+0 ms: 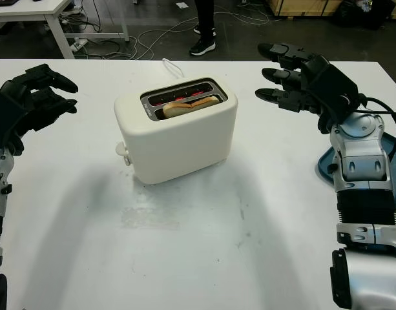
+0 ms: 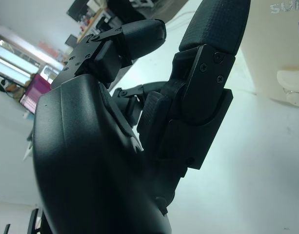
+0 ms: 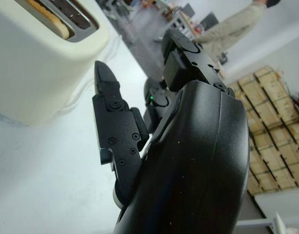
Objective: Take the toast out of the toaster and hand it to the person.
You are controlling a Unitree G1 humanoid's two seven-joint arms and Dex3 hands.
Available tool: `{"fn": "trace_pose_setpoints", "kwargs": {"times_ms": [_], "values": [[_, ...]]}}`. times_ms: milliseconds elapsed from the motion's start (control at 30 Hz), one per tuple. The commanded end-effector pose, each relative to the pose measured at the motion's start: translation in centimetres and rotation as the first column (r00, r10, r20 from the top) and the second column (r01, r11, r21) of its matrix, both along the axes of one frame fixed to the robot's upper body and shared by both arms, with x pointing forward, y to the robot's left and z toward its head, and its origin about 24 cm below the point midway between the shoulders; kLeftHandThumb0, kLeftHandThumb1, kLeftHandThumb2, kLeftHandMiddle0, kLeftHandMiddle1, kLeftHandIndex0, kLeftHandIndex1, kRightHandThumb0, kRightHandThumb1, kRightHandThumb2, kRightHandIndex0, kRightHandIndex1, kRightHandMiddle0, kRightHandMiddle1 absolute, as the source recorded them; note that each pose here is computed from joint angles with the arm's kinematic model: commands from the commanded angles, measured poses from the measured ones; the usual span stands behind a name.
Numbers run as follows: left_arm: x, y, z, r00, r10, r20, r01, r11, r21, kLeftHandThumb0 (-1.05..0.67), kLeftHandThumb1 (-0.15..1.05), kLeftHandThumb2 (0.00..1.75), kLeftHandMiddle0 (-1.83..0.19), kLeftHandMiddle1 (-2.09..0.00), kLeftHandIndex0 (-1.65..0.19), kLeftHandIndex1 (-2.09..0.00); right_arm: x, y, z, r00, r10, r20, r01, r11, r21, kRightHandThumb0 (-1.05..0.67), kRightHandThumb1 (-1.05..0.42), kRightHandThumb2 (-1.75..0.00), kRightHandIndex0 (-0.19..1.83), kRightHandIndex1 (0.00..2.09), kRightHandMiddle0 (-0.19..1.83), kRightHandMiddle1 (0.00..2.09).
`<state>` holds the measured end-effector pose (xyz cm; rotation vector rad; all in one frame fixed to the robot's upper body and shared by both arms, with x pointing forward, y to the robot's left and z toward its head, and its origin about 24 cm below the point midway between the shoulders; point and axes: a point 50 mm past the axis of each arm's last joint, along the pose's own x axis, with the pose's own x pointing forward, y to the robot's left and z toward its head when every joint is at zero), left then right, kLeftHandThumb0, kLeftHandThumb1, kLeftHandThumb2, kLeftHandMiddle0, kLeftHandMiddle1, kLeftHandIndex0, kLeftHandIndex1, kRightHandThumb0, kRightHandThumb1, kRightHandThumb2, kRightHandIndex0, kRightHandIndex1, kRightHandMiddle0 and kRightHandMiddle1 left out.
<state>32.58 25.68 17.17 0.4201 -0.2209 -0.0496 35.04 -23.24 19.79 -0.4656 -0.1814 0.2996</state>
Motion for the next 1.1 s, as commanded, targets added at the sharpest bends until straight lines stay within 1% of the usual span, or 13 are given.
{"fn": "trace_pose_setpoints", "kwargs": {"times_ms": [0,767,1067], "values": [[-0.06,-0.01,0.21,1.000,0.005,0.010,-0.005,1.000,-0.005,-1.05,0.88,0.00,-0.49,-1.40,-0.45,-1.35,-0.05,-0.02,-0.03,1.000,-0.008,-0.004,0.008,1.000,-0.001,-0.16,-0.92,-0.03,0.44,0.01,0.40,0.00],[-0.14,0.03,0.08,1.000,0.013,0.006,-0.013,1.000,-0.012,-1.05,0.87,0.00,-0.49,-1.41,-0.45,-1.35,-0.04,-0.10,-0.10,1.000,-0.006,-0.005,0.006,1.000,-0.015,-0.19,-0.92,-0.02,0.44,0.01,0.41,0.01],[-0.14,0.05,0.03,1.000,0.011,0.003,-0.011,1.000,-0.017,-1.05,0.87,0.00,-0.48,-1.41,-0.45,-1.34,-0.02,-0.12,-0.16,1.000,-0.008,-0.022,0.008,1.000,0.008,-0.18,-0.92,-0.02,0.42,0.00,0.39,0.00]]}}
